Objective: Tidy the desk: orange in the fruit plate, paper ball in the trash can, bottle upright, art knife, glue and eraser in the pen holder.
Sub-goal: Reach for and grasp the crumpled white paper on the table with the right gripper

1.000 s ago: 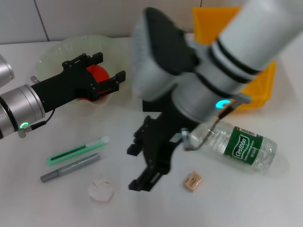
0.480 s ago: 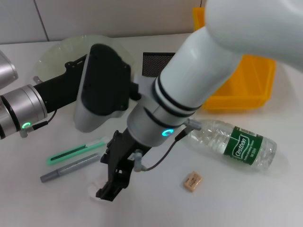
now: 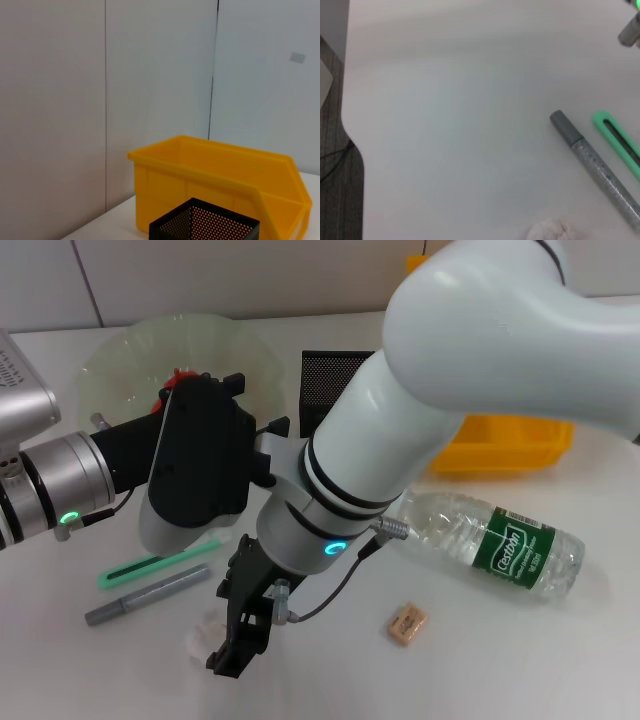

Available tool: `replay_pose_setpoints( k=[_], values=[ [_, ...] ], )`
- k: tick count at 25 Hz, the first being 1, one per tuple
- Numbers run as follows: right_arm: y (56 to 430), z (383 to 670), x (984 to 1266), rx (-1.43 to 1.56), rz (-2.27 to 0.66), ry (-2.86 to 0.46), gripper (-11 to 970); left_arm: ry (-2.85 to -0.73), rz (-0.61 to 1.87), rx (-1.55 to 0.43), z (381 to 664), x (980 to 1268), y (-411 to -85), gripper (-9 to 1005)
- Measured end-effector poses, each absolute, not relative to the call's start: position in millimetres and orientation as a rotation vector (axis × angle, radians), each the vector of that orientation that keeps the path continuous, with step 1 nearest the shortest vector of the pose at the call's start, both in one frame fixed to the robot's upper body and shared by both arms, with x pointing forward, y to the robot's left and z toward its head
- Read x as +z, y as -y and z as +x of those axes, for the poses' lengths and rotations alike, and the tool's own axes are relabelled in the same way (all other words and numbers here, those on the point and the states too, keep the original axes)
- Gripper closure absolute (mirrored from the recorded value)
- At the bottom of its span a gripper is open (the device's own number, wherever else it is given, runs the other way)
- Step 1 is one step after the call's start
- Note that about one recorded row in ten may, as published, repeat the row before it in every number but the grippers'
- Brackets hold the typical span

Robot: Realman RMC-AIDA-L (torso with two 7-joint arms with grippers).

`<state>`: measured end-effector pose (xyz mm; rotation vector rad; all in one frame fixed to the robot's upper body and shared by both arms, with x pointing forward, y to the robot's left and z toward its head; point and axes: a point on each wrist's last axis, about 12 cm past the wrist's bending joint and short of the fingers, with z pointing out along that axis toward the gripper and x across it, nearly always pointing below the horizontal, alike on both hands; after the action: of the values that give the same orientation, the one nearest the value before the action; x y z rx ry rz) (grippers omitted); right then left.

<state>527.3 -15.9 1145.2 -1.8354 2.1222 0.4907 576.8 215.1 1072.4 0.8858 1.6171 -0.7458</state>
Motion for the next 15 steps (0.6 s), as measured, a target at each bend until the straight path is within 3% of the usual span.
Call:
replay_pose_setpoints(
  k=[15],
  values=[
    [6.6,528.1,1135.3,0.472,-1.822,-2.126,229,-1.614,0.892,-0.754,576.2,1072.4,-212.9,161]
  ],
)
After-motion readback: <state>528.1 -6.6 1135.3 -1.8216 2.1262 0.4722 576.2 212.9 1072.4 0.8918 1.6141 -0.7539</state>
